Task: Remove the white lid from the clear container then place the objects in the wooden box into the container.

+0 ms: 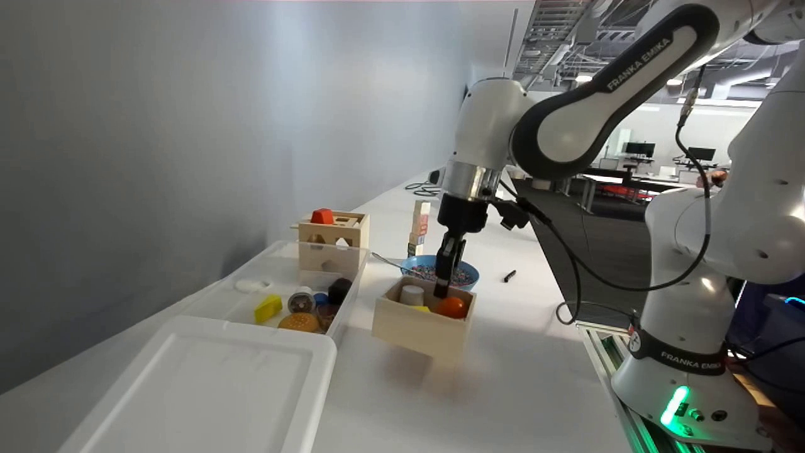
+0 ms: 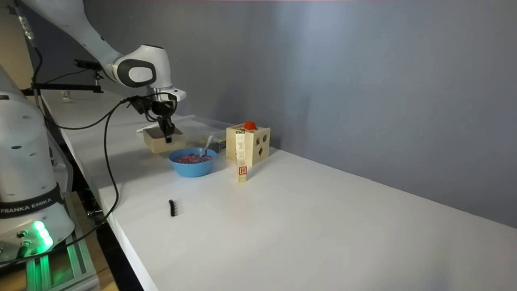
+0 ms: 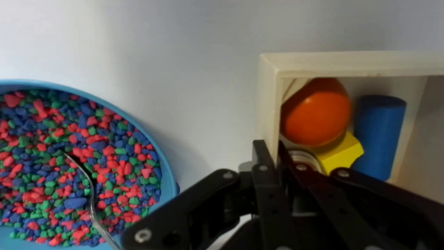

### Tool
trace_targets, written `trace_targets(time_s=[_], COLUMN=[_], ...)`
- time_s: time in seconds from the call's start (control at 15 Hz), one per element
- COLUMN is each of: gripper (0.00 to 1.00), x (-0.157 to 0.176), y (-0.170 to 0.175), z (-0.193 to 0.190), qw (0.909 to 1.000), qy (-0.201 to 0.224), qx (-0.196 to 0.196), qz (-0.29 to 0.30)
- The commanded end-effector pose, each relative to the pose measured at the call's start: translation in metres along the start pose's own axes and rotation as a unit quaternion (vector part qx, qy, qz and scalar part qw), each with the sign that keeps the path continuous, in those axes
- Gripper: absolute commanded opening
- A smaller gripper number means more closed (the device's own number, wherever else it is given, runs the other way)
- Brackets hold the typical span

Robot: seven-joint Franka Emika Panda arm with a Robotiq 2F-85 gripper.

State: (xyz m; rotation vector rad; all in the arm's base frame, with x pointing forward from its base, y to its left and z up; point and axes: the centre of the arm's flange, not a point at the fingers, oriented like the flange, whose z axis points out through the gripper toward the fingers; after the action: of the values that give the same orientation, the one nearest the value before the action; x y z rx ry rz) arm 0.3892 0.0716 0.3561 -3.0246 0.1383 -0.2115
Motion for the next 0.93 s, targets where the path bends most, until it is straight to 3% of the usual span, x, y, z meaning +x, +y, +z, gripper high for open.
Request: trace_targets(time_s=[0.0,0.27,0.47,0.67,0.87], gripper=[0.02,0.02,0.02,0.02,0.02], x=[0.003,0.031,0.069,0.120,0.156], y=[-0.001,-0.009,-0.012,-0.028,-0.047], z=[-0.073,-0.133,-0.150,-0.137,-0.112], qw=[0.9990,0.9973,0.9941,0.9857,0.9739], qy=[0.003,0.046,0.093,0.150,0.217], qx=[0.007,0.036,0.055,0.071,0.057], qz=[-0.043,-0.044,-0.012,0.026,0.032])
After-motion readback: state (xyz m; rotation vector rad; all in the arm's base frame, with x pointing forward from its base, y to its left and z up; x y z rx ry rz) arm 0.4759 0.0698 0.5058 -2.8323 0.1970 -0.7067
